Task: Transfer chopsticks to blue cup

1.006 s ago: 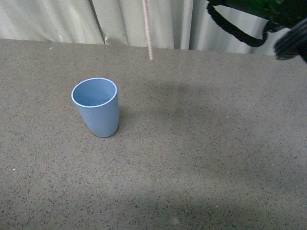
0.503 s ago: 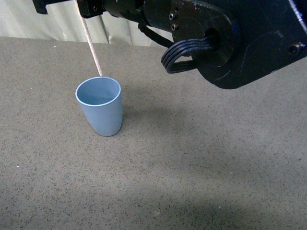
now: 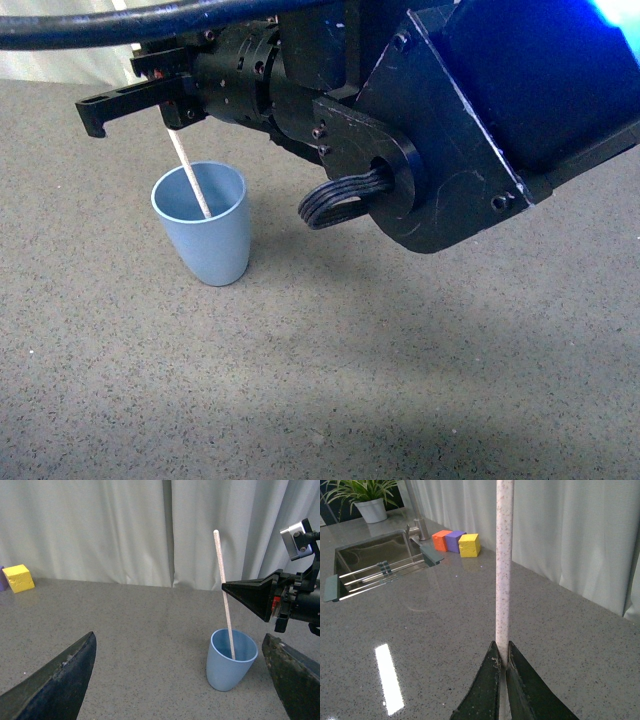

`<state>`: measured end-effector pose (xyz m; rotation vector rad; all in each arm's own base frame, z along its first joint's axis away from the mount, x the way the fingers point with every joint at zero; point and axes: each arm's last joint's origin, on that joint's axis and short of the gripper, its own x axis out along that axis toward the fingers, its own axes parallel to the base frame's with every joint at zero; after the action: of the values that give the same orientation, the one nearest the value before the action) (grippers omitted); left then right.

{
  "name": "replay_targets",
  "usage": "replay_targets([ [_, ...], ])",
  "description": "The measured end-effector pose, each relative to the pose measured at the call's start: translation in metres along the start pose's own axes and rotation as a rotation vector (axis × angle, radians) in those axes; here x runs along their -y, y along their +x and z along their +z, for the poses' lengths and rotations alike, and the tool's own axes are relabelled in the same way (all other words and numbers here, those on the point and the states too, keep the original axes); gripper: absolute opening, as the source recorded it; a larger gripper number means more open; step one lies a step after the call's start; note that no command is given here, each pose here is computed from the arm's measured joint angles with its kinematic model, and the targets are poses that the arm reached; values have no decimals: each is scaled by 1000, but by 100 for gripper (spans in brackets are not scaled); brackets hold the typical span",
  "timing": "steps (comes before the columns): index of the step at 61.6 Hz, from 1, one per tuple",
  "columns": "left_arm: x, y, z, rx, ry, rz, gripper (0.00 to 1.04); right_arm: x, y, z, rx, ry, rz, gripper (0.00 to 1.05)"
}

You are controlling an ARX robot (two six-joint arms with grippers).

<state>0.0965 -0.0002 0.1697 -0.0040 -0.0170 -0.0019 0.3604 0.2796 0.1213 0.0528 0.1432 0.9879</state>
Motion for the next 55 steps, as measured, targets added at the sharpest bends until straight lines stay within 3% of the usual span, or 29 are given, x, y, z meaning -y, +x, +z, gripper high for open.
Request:
replay_targets([
  [13, 0, 0, 0, 0, 0, 0, 98, 2, -2, -8, -28, 10, -23, 3],
  [44, 0, 0, 0, 0, 0, 0, 98, 8, -17, -7, -53, 32, -28, 95],
  [55, 0, 0, 0, 0, 0, 0, 98, 7, -20, -3, -46, 19, -46, 95],
])
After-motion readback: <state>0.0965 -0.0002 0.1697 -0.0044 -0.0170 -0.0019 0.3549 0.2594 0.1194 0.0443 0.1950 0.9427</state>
